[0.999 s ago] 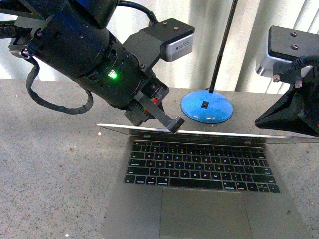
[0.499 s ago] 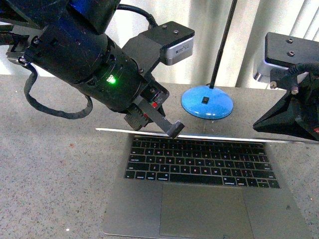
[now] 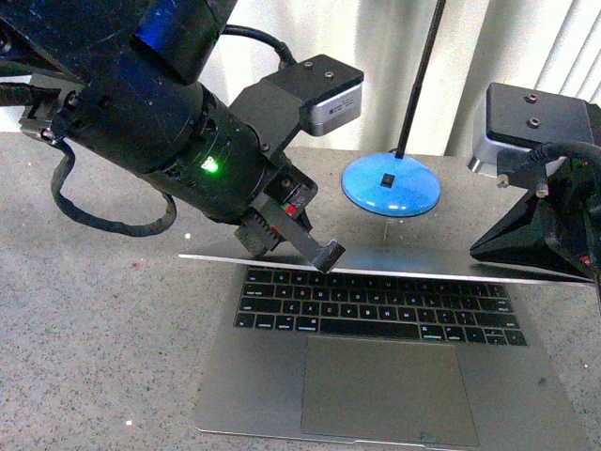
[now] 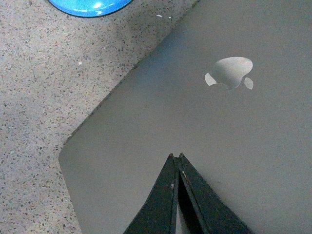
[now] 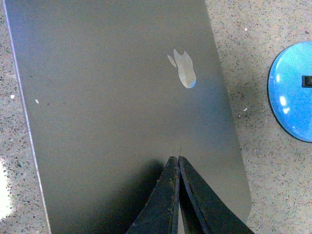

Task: Close laptop

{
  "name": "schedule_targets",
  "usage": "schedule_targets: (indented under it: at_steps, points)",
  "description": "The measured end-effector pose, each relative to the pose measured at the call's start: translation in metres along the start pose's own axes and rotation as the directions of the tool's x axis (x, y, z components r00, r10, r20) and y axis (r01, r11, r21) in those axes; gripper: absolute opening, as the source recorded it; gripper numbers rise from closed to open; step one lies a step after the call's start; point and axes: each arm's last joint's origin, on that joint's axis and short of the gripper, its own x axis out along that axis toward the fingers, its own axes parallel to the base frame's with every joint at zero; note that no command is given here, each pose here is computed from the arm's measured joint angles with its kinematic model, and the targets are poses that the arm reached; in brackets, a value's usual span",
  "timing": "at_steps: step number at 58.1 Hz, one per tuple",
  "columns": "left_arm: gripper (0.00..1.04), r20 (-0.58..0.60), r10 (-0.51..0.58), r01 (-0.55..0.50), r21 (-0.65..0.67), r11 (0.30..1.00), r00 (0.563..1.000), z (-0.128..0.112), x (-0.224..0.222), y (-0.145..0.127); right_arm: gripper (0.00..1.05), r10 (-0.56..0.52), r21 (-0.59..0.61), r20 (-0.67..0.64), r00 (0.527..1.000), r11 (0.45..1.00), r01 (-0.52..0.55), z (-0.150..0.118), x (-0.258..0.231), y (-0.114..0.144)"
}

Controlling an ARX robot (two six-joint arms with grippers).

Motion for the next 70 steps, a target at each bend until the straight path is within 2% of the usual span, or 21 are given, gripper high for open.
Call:
schedule_targets:
  at_steps: [70]
  points:
    - [0.04, -0.022, -0.035, 0.035, -0.015, 0.999, 0.999, -0.022, 0.009, -0.007, 0.03, 0.069, -0.008, -0.041, 0.997, 0.998, -0.070, -0.009, 0.020, 0.016]
